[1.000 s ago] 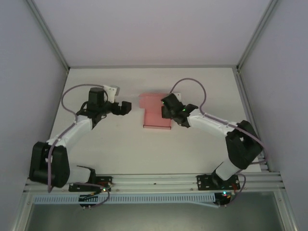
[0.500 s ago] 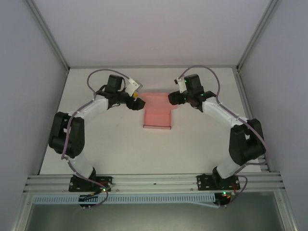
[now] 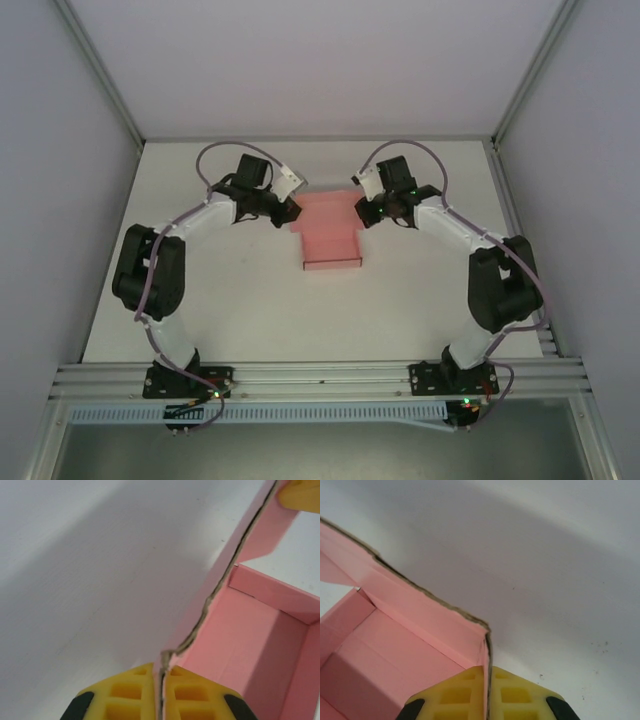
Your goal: Assemble paper box
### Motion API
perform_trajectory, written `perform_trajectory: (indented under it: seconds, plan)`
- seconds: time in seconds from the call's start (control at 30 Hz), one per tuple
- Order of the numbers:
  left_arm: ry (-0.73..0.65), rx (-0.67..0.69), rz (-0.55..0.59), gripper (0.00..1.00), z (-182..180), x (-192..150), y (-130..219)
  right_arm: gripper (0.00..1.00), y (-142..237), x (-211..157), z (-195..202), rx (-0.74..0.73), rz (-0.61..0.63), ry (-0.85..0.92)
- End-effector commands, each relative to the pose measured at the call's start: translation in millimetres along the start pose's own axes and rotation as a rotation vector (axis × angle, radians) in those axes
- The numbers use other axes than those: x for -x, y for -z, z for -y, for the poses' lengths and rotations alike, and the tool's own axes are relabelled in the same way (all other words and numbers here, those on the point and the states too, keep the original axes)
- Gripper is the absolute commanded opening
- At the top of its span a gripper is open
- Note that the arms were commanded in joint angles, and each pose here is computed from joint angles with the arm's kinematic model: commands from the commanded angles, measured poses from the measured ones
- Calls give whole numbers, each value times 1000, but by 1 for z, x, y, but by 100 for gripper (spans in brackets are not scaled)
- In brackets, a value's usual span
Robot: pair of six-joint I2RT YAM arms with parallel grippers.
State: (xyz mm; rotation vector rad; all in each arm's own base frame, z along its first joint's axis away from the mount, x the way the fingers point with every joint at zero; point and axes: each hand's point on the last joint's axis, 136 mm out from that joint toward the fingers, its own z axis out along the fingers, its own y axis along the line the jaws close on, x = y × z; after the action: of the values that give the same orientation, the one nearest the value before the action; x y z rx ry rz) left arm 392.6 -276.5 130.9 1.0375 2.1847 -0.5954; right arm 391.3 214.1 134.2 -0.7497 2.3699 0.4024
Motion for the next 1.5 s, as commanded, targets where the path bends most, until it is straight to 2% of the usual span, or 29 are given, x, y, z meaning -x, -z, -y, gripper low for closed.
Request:
perform_trajectory:
  seconds: [0.0,0.13,0.3,0.37,0.47,0.6,0.73,0.87,0.93,1.0,1.1,1.23,1.37,1.47]
  plan:
    - [55,181,21,0,-15,18,8,0,8,8,-2,-63,37,-43]
    - [215,372,111,0,-36,40,22,0,13,21,4,-185,164,-180]
    - [384,483,277,0,-43,51,28,0,19,43,-2,-226,379,-336]
    - [438,503,348,0,-42,53,31,0,16,46,-2,-247,436,-399]
    - [431,490,427,0,-36,57,30,0,7,50,-1,-246,479,-487]
    - [458,483,448,0,-36,54,25,0,3,46,7,-294,537,-586]
    - [516,470,498,0,-37,49,21,0,-4,50,-9,-218,597,-510]
    - [550,437,580,1,-34,43,20,0,-18,32,-17,-202,567,-437]
    - [582,404,602,3,-29,36,18,0,-20,22,-21,-177,596,-399]
    - [571,396,629,6,-24,31,19,0,-22,14,-24,-156,624,-366]
    - [584,363,647,5,-19,22,16,0,-32,1,-27,-143,592,-361]
    - [580,345,629,1,-9,12,11,0,-34,-6,-32,-143,608,-342]
    - [550,335,658,7,6,-4,15,0,-27,-16,-34,-181,637,-332]
    - [483,226,687,11,27,-11,15,0,-23,-24,-36,-214,650,-324]
